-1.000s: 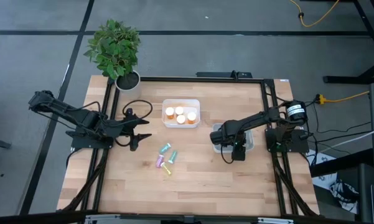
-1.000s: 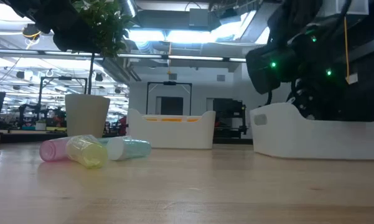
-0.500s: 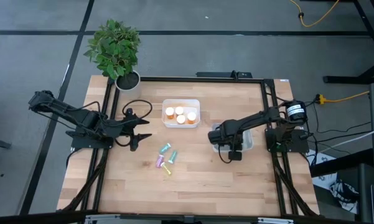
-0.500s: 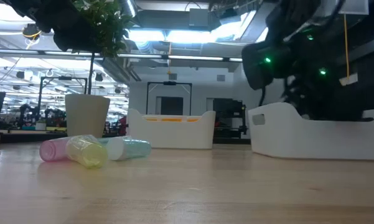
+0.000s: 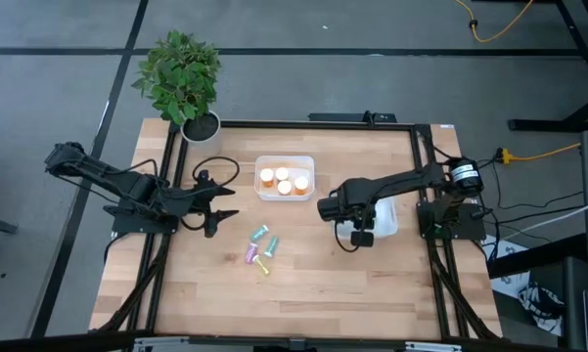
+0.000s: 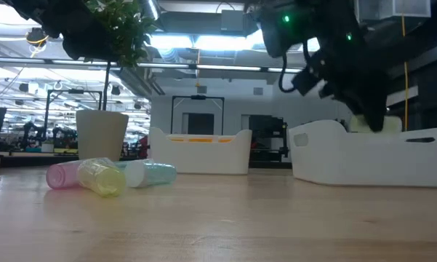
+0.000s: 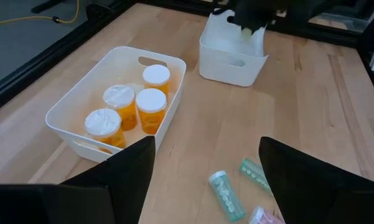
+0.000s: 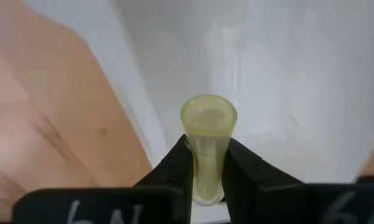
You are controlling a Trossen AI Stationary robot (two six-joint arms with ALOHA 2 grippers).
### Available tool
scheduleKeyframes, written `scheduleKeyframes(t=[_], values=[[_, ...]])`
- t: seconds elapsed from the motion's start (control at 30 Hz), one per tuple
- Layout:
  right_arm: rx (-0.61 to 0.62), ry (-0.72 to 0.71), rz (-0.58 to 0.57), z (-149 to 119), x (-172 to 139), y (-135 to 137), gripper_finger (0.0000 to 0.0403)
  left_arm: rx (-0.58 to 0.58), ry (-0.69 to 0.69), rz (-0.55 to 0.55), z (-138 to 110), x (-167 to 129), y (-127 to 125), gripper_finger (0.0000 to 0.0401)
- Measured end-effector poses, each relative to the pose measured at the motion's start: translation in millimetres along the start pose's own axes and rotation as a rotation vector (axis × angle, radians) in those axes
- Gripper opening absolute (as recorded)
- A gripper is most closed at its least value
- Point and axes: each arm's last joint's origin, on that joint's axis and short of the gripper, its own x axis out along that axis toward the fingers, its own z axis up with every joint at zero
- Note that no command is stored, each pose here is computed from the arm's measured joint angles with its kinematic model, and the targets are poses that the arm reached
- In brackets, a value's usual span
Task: Pick and place medicine bottles into bin by pill shape (circle, oval)
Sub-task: Put the small yellow pill bottle into the bottom white bin
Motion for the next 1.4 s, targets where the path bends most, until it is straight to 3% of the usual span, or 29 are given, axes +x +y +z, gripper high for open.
scheduleKeyframes(t=[0.17,0.33,0.47,0.67,0.97,1.23,1.4], values=[[0.004,0.028,-0.002,-4,-10,0,0.0059,0.001,0.0,0.0,0,0,0,0.0281],[-0.005,0.017,0.11,-1,-10,5,0.0059,0.0,0.0,-0.001,0,0,0,0.0281],[0.001,0.02,0.205,-2,-10,18,0.006,-0.006,-0.004,-0.003,0,0,0,0.0281],[0.033,-0.032,0.245,-5,-8,53,0.006,-0.009,-0.005,-0.003,1,0,0,0.0281],[0.039,-0.144,0.291,-10,25,97,0.0061,-0.01,0.0,-0.013,0,0,-1,0.0281],[0.007,-0.228,0.34,-6,43,105,0.0065,-0.01,0.0,-0.013,0,0,-1,0.0281],[0.024,-0.228,0.33,-6,46,104,0.0104,-0.01,0.0,-0.014,0,0,-1,0.0281]])
